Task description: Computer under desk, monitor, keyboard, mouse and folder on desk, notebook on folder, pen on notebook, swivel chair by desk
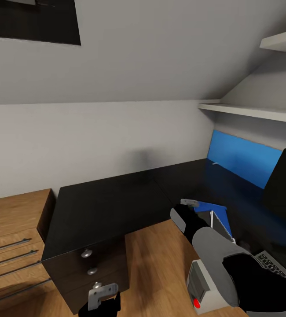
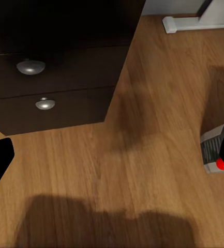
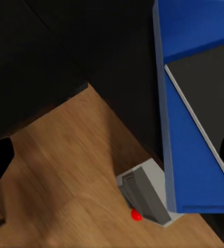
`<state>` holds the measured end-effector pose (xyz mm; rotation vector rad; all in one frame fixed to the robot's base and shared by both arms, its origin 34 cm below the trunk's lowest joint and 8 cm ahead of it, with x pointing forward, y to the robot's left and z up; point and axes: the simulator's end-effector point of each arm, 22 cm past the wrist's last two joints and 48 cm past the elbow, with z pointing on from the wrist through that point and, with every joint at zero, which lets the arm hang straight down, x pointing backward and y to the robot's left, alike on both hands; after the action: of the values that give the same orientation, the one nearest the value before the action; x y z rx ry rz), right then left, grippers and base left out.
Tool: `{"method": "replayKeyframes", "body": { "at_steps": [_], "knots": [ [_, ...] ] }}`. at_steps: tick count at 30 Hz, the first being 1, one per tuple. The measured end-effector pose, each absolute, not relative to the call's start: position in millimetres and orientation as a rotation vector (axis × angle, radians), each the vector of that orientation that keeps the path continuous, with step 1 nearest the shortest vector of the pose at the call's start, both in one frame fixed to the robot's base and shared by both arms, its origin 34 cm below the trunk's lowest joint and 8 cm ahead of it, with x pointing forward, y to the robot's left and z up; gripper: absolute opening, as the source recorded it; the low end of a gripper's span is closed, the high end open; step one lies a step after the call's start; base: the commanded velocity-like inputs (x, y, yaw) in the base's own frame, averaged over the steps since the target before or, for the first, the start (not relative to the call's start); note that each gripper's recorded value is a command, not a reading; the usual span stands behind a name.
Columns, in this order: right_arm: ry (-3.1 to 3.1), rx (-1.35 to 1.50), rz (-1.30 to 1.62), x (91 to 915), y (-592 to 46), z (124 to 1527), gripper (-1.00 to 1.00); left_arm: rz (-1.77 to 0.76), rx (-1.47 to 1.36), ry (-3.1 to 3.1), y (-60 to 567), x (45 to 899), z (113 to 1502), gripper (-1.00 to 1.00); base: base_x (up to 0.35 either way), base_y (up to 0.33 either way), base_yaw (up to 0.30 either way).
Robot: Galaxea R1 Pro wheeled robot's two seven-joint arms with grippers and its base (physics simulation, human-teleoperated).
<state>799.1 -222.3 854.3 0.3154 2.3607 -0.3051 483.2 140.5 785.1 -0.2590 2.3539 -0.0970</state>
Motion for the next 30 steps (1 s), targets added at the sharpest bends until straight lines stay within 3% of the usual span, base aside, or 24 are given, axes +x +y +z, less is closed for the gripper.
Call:
{"method": "replayKeyframes", "body": {
  "at_steps": [10,22,30],
  "knots": [
    [2.345,0.308,-0.278,802.4,-210.2,860.7,1.00,-0.078,-0.278,2.354,149.9,484.5,783.1,1.00,-0.054,0.000,0.002],
    [2.348,0.301,-0.274,800.7,-205.3,856.4,1.00,-0.055,-0.301,2.365,160.1,483.6,776.6,1.00,-0.312,-0.007,0.217],
    [2.345,0.247,-0.296,802.0,-201.5,853.7,1.00,-0.042,-0.315,2.372,166.2,483.4,773.0,1.00,-0.319,-0.137,0.168]
  ]
}}
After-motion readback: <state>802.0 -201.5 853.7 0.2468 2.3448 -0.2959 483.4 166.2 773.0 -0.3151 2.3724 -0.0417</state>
